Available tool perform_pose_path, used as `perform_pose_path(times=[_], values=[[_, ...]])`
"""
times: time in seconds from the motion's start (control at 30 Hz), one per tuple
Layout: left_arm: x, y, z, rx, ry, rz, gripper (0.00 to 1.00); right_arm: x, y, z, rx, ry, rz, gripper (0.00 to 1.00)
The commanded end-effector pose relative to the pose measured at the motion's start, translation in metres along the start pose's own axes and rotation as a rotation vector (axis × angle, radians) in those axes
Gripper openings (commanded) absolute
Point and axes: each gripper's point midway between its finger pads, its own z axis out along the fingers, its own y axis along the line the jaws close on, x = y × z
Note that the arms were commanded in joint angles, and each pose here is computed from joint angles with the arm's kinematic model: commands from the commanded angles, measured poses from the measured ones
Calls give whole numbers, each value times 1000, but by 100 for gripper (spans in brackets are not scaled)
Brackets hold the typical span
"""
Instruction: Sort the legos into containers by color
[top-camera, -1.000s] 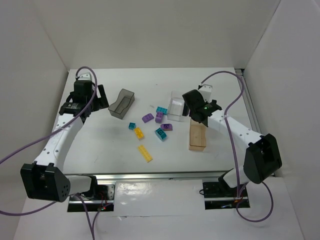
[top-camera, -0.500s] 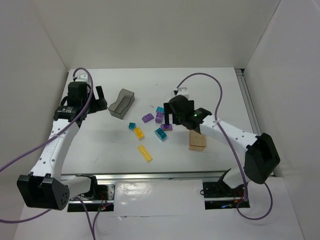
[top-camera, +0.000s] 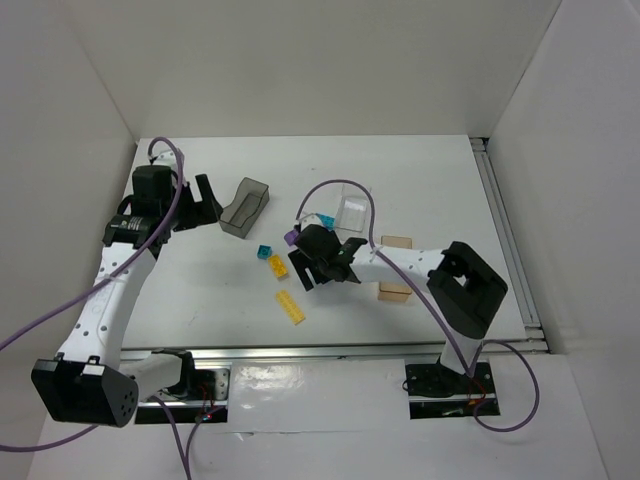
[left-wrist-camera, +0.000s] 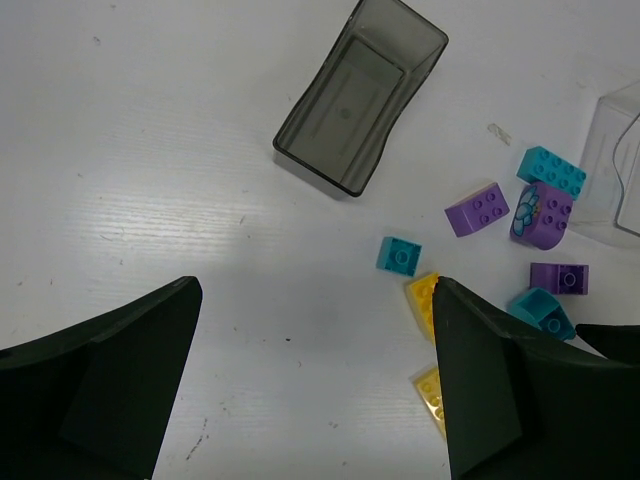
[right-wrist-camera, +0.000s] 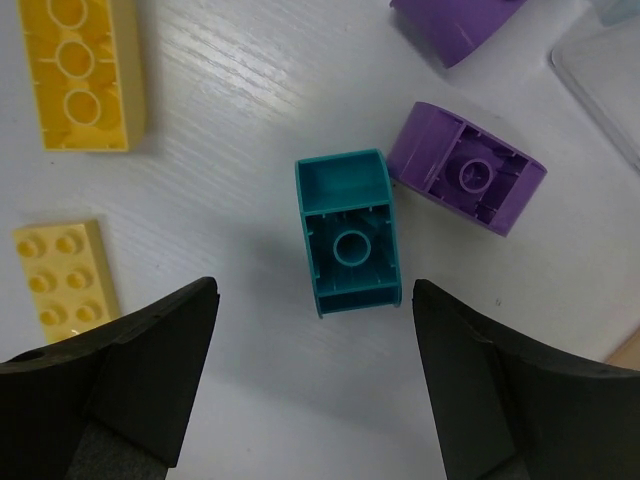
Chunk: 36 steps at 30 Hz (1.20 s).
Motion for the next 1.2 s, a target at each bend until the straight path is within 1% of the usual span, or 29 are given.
perform_pose_path(times=[0.0, 0.07, 0.17, 0.23, 0.27, 0.3, 0.33, 0.37, 0.47, 0.5, 0.57, 0.6, 0.73, 0.8, 0.83, 0.87, 0.9, 0.93, 0.97, 1.0, 1.07, 1.17], values=[[0, -1, 0, 5, 7, -19, 100, -29, 5, 1, -10, -83, 7, 85], [0, -1, 0, 5, 7, -19, 100, -21, 5, 9, -1, -57, -1, 85], [5, 1, 4, 0, 25, -19, 100, -17, 5, 16, 4, -41, -6, 75], [5, -1, 4, 9, 27, -19, 100, -18, 6, 19, 5, -38, -7, 65], [7, 0, 7, 6, 38, -19, 99, -14, 6, 22, 8, -29, -10, 65], [7, 0, 7, 6, 38, -19, 99, -14, 6, 22, 8, -29, -10, 63], [9, 0, 9, 3, 48, -19, 99, -10, 6, 23, 30, -20, -23, 57], [7, 1, 8, -7, 45, -18, 99, -16, 5, 22, 38, -35, -19, 53], [6, 2, 6, -7, 45, -9, 99, -19, 3, 18, 86, -34, -40, 35], [6, 2, 6, -7, 45, -9, 99, -34, 1, 9, 97, -77, -27, 35], [4, 1, 3, -5, 36, -9, 99, -44, -1, -3, 99, -107, -7, 35], [4, 1, 3, -5, 36, -9, 99, -59, -4, -16, 89, -156, 30, 35], [6, -6, 3, 33, 47, -22, 100, -94, -40, -32, 120, -238, 168, 35], [7, -13, 2, 68, 58, -44, 100, -115, -70, -36, 149, -281, 266, 35], [8, -16, 1, 84, 63, -45, 100, -124, -79, -32, 157, -286, 295, 35], [10, -21, 0, 112, 71, -45, 100, -129, -100, -28, 191, -284, 338, 35], [10, -22, 0, 121, 73, -35, 100, -129, -108, -24, 209, -265, 344, 35], [10, -22, 1, 119, 82, -35, 100, -149, -118, -29, 246, -297, 362, 35], [11, -24, 0, 129, 85, -35, 100, -145, -128, -12, 284, -254, 365, 35], [14, -26, 0, 133, 98, -30, 100, -142, -135, -7, 304, -216, 364, 35], [14, -26, -1, 132, 98, -41, 100, -150, -149, 11, 332, -196, 383, 35], [19, -20, 1, 104, 101, -41, 100, -150, -165, 28, 366, -180, 412, 35]])
